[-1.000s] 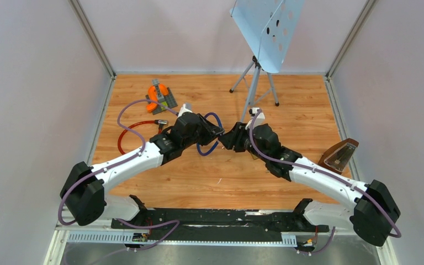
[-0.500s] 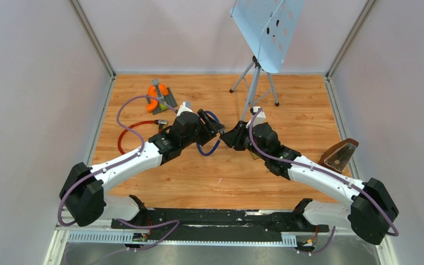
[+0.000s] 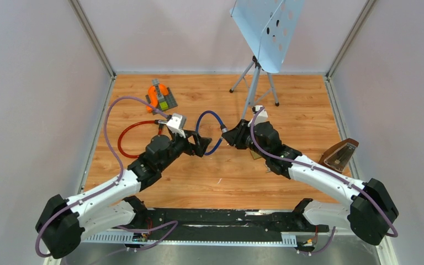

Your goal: Unlock with the key

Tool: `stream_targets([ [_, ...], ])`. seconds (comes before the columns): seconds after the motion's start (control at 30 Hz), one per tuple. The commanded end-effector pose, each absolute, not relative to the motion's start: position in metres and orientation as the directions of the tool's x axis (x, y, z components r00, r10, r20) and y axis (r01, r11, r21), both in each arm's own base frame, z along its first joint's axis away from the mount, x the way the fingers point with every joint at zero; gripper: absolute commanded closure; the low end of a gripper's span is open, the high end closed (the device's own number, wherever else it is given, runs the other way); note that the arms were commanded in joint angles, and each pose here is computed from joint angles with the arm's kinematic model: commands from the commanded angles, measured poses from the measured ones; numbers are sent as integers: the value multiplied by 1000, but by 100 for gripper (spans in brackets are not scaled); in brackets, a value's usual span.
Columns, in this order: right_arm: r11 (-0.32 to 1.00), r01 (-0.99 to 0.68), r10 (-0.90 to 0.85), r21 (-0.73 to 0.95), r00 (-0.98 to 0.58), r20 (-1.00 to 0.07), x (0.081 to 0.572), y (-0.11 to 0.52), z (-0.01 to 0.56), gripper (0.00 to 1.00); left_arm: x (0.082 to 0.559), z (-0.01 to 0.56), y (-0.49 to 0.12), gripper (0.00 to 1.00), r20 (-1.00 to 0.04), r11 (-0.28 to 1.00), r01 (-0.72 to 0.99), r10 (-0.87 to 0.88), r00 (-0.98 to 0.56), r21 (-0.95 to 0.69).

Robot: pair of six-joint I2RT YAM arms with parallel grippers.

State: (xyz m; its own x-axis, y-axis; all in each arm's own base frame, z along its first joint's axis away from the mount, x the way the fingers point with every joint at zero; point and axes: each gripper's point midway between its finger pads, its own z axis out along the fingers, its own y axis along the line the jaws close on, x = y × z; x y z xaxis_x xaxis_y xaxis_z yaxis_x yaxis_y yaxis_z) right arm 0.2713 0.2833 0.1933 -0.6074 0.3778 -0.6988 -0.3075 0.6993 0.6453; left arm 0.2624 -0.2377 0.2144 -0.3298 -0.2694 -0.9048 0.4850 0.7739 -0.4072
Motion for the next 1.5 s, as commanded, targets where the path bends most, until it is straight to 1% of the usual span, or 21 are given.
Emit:
stream_targets([
  [0.0, 664, -347, 407, 663, -576, -709, 274, 287, 215, 100, 262, 219, -261, 0, -994, 702, 703, -57, -98, -110],
  [0.13, 659, -353, 407, 665, -575, -709, 273, 288, 218, 100, 259, 207, -285, 2, -998, 643, 764, -7, -62, -52],
  [0.27, 653, -353, 409, 670, -580, -705, 272, 289, 219, 100, 264, 196, -308, 10, -998, 608, 794, 54, -37, 4],
  [0.33, 649, -357, 409, 672, -580, -704, 271, 289, 220, 100, 267, 188, -318, 16, -996, 599, 800, 89, -24, 34],
  [0.43, 650, -358, 414, 670, -573, -707, 270, 286, 223, 100, 271, 175, -329, 37, -991, 589, 804, 136, -4, 77],
  [0.47, 651, -360, 417, 668, -567, -711, 270, 284, 226, 100, 272, 173, -330, 51, -988, 592, 800, 155, 10, 101],
  [0.5, 654, -359, 420, 666, -560, -714, 270, 282, 227, 100, 271, 169, -333, 59, -985, 584, 804, 170, 15, 114],
  [0.53, 659, -358, 424, 662, -550, -719, 271, 279, 229, 100, 271, 166, -332, 73, -981, 583, 801, 194, 25, 136],
  [0.57, 662, -356, 430, 659, -540, -724, 271, 274, 233, 100, 268, 163, -334, 80, -978, 576, 804, 207, 30, 147],
  [0.6, 665, -351, 440, 659, -529, -726, 273, 268, 236, 100, 267, 159, -333, 93, -972, 574, 802, 234, 33, 166],
  [0.67, 663, -342, 469, 666, -503, -726, 277, 255, 246, 100, 259, 150, -333, 100, -959, 553, 811, 280, 38, 193],
  [0.83, 658, -347, 524, 668, -426, -737, 282, 224, 277, 100, 244, 127, -327, 100, -918, 539, 803, 396, 24, 254],
  [0.87, 664, -348, 524, 662, -416, -743, 283, 220, 280, 100, 244, 127, -325, 99, -915, 543, 799, 402, 21, 257],
  [0.9, 672, -344, 522, 655, -408, -749, 284, 215, 280, 100, 246, 125, -320, 89, -909, 566, 781, 416, 6, 264],
  [0.97, 687, -325, 521, 650, -402, -753, 284, 206, 276, 100, 257, 126, -308, 76, -900, 629, 722, 435, -20, 288],
  [1.13, 667, -310, 529, 677, -444, -724, 280, 200, 259, 100, 280, 128, -286, 63, -857, 726, 591, 504, -110, 352],
  [1.17, 660, -315, 523, 682, -458, -719, 279, 203, 256, 100, 281, 123, -279, 46, -845, 748, 563, 512, -153, 351],
  [1.2, 652, -318, 522, 688, -470, -712, 278, 206, 253, 100, 282, 122, -274, 34, -835, 760, 542, 520, -178, 358],
  [1.23, 648, -315, 520, 693, -482, -705, 279, 208, 248, 100, 282, 122, -272, 15, -842, 781, 527, 499, -203, 336],
  [1.3, 640, -314, 524, 702, -490, -697, 281, 211, 242, 100, 281, 124, -264, 2, -846, 811, 489, 477, -237, 320],
  [1.47, 630, -346, 525, 695, -470, -709, 296, 221, 239, 100, 271, 153, -244, 0, -874, 866, 448, 379, -303, 221],
])
